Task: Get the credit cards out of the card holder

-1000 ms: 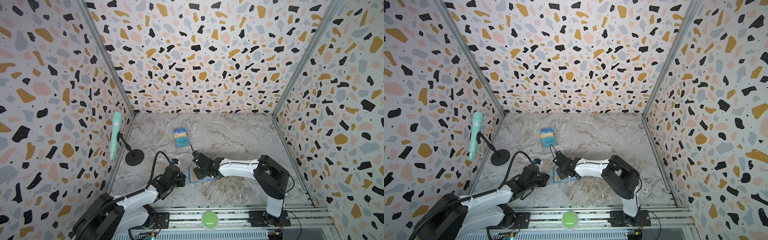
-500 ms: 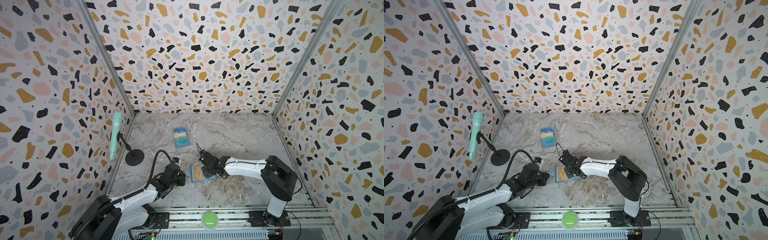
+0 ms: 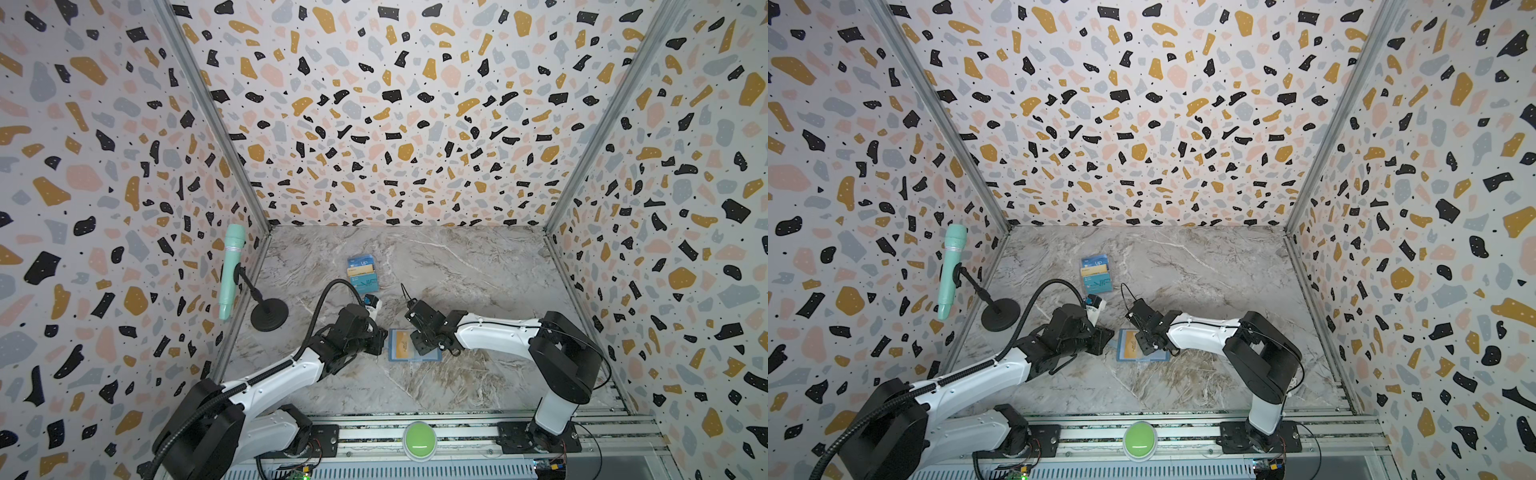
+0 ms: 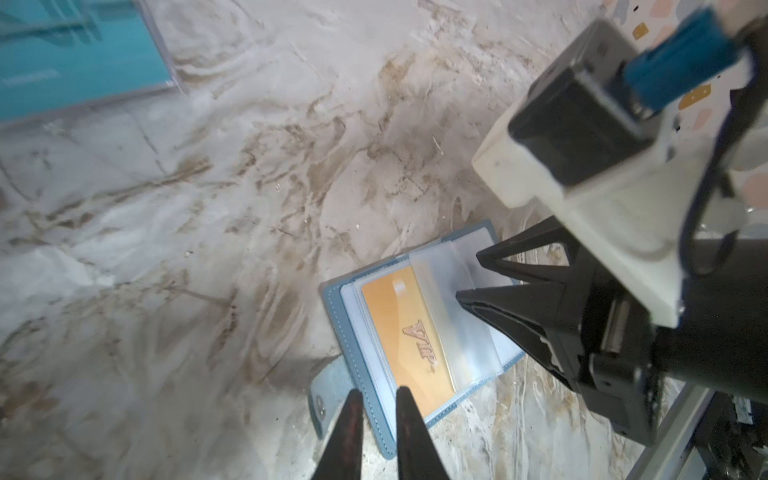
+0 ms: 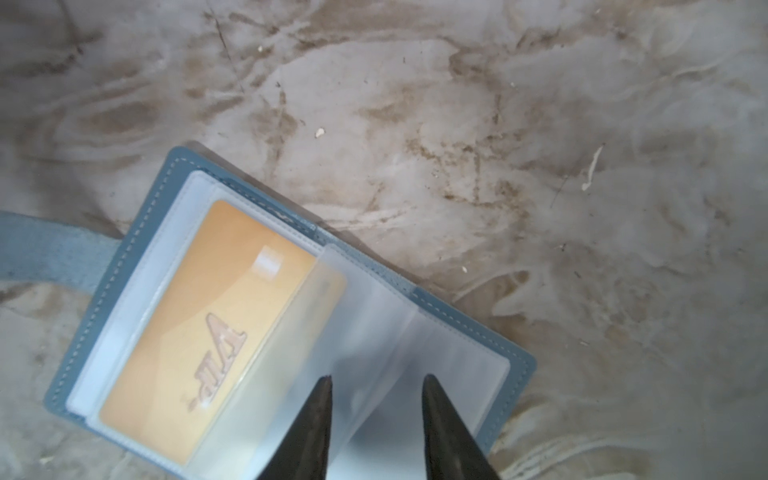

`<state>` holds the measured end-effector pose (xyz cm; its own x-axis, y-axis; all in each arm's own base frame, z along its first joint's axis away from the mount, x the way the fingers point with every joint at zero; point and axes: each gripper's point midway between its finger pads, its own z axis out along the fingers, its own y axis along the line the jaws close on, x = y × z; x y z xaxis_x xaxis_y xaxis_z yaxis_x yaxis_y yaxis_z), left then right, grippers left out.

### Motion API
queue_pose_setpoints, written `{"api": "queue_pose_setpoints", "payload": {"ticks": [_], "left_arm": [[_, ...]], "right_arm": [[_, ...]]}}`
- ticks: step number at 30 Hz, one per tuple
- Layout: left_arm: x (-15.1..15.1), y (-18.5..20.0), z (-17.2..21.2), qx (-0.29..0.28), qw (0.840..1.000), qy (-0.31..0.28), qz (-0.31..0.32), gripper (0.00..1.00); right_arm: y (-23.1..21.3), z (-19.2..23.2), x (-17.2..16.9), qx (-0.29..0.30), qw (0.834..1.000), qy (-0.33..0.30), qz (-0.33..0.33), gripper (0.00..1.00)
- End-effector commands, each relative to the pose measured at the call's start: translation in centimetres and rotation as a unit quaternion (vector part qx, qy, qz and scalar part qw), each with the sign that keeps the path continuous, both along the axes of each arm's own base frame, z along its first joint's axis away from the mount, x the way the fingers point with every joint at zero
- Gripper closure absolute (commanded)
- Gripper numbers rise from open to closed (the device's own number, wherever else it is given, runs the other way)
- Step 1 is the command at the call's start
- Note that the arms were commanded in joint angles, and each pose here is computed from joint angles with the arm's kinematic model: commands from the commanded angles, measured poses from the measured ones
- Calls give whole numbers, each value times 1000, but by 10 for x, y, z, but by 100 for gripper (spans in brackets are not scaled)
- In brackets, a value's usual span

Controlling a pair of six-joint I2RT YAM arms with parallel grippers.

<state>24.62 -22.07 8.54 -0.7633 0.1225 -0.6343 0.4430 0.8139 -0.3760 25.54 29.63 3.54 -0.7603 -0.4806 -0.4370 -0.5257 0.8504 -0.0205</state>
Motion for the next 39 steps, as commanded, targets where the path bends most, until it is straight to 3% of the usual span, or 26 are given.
{"api": "queue_pose_setpoints", "payload": {"ticks": [1, 11, 23, 29, 36, 39], "left_arm": [[-3, -18, 1, -18, 999, -5, -41, 85], [-13, -52, -17, -61, 994, -10, -94, 88], [-13, -45, -63, -24, 997, 22, -74, 95], [-15, -41, -74, -14, 997, 33, -70, 96], [-16, -47, -69, -33, 996, 34, -75, 96], [-17, -47, -69, -36, 996, 37, -75, 96]], "right_arm": [[-2, 10, -1, 10, 1000, -3, 0, 63], [-3, 15, 0, 20, 1000, -3, -1, 66], [-9, 18, -3, 29, 1000, 0, -6, 68], [0, 33, -3, 62, 998, -5, 5, 67], [18, 54, -13, 139, 989, -11, 43, 49], [17, 49, -21, 140, 988, -18, 61, 40]]}}
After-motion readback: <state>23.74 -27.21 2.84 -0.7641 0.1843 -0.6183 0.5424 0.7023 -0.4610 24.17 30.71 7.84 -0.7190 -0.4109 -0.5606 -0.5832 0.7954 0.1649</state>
